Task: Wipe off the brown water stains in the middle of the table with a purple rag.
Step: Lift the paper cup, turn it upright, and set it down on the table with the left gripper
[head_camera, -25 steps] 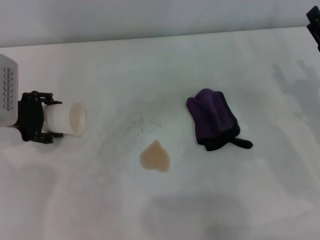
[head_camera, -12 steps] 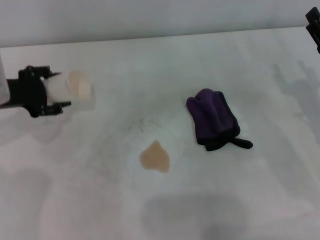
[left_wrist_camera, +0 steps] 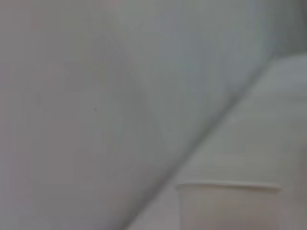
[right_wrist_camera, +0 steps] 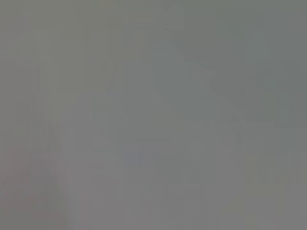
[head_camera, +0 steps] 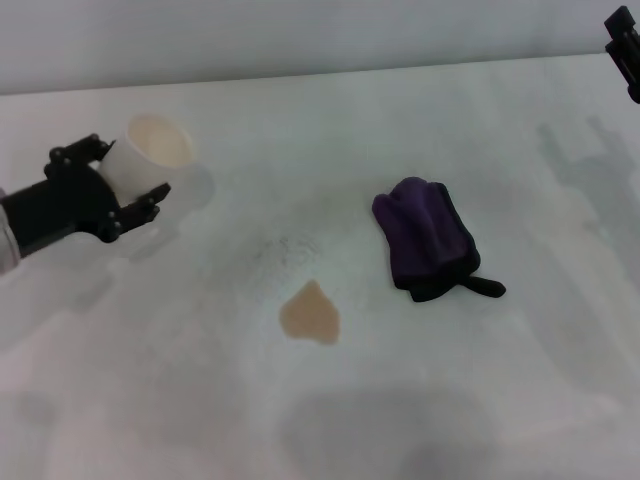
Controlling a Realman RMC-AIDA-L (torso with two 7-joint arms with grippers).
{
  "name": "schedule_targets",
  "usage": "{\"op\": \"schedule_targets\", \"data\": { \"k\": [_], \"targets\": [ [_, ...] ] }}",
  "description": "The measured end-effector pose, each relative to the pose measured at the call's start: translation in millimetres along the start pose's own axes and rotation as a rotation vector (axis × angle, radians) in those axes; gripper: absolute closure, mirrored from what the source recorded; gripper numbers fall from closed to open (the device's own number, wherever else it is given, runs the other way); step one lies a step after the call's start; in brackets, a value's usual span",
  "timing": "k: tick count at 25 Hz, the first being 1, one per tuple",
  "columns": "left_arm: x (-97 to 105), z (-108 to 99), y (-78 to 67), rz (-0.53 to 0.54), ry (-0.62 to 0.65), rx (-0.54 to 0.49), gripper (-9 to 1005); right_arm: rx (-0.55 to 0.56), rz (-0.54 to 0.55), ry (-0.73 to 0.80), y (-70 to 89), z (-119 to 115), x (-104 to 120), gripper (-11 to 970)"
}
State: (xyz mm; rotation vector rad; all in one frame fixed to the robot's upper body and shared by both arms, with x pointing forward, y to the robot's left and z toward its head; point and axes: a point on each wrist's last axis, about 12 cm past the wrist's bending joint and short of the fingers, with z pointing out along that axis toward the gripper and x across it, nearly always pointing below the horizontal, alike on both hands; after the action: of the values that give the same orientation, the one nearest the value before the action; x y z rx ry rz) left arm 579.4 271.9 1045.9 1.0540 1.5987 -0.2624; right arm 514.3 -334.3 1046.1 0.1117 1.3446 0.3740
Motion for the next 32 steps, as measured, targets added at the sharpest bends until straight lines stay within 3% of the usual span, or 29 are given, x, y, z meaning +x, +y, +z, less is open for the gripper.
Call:
{"op": "schedule_targets", "data": {
  "k": [9, 12, 16, 21, 27, 32],
  "targets": [
    [21.8, -16.2, -32.5, -0.430, -0.165, -0.379, 296, 0.004, 0.000, 0.003, 0.1, 4.9, 0.0, 104],
    [27.1, -13.6, -41.6, -0.529, -0.147, -0.426, 296, 0.006, 0.001, 0.002, -0.2, 5.0, -0.2, 104],
    [31.5, -6.7, -54.6, -0.625, -0.101, -0.412, 297, 0.007, 0.000, 0.002, -0.8, 5.1, -0.5, 104],
    [31.3, -0.5, -64.4, -0.601, -0.066, -0.393, 297, 0.011, 0.002, 0.005, -0.9, 4.5, 0.1, 104],
    [27.7, 8.9, -62.0, -0.568, -0.036, -0.382, 296, 0.019, 0.006, 0.014, -1.0, 3.9, 1.9, 104],
    [25.9, 15.6, -68.6, -0.537, -0.004, -0.362, 297, 0.019, 0.007, 0.015, -0.7, 4.0, 2.1, 104]
  ]
}}
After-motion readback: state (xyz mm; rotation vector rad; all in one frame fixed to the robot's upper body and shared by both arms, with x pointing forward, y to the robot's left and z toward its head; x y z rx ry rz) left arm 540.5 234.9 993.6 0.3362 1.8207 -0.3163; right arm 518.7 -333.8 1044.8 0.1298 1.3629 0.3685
